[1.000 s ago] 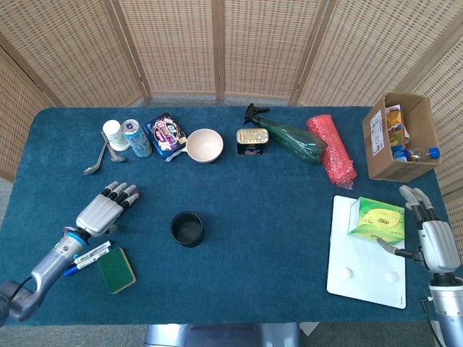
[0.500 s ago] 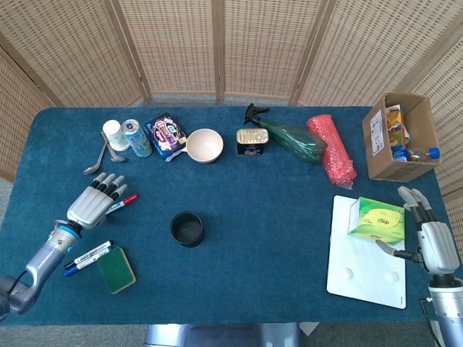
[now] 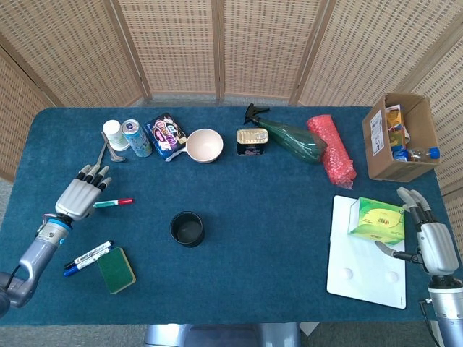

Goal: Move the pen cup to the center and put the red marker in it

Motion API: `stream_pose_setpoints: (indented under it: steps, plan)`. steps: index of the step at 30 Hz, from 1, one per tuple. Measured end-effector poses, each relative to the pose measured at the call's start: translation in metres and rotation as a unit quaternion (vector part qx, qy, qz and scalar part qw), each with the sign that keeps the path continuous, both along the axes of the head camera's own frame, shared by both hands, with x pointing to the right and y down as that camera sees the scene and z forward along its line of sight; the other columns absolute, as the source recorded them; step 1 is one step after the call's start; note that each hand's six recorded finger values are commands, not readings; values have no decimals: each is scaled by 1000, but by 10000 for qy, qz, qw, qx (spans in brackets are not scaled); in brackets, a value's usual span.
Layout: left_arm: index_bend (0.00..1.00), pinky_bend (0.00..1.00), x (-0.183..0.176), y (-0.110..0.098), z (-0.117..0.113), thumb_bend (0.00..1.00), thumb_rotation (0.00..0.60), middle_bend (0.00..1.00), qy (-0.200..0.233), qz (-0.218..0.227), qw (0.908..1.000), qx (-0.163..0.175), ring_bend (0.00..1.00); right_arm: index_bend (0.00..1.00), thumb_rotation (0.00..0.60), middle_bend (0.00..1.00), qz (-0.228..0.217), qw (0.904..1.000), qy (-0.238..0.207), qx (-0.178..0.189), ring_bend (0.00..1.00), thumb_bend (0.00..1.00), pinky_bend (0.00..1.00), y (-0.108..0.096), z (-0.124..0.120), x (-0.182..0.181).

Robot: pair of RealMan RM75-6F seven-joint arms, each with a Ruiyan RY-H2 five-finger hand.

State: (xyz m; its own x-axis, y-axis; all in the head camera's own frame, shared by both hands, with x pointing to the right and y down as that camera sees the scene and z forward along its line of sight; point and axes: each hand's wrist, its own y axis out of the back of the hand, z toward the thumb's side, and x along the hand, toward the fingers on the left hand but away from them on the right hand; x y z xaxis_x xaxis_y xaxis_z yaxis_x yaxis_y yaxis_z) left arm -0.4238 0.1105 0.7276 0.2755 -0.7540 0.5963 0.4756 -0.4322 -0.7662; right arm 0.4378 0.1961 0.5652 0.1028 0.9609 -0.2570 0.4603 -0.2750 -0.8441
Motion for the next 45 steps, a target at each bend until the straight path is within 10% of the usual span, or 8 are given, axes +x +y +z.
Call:
stream_pose_setpoints:
  steps: [11, 45]
  plan:
    - [356, 133, 13, 9, -10, 272, 600, 0, 607, -306, 9974, -255, 0, 0, 600, 93, -30, 9999, -119, -24, 0, 0, 274, 1, -1, -2]
    - [449, 145, 29, 3, 14, 359, 600, 0, 242, -424, 9982, -350, 0, 0, 600, 101, -16, 9996, -266, -107, 0, 0, 273, 2, 0, -2]
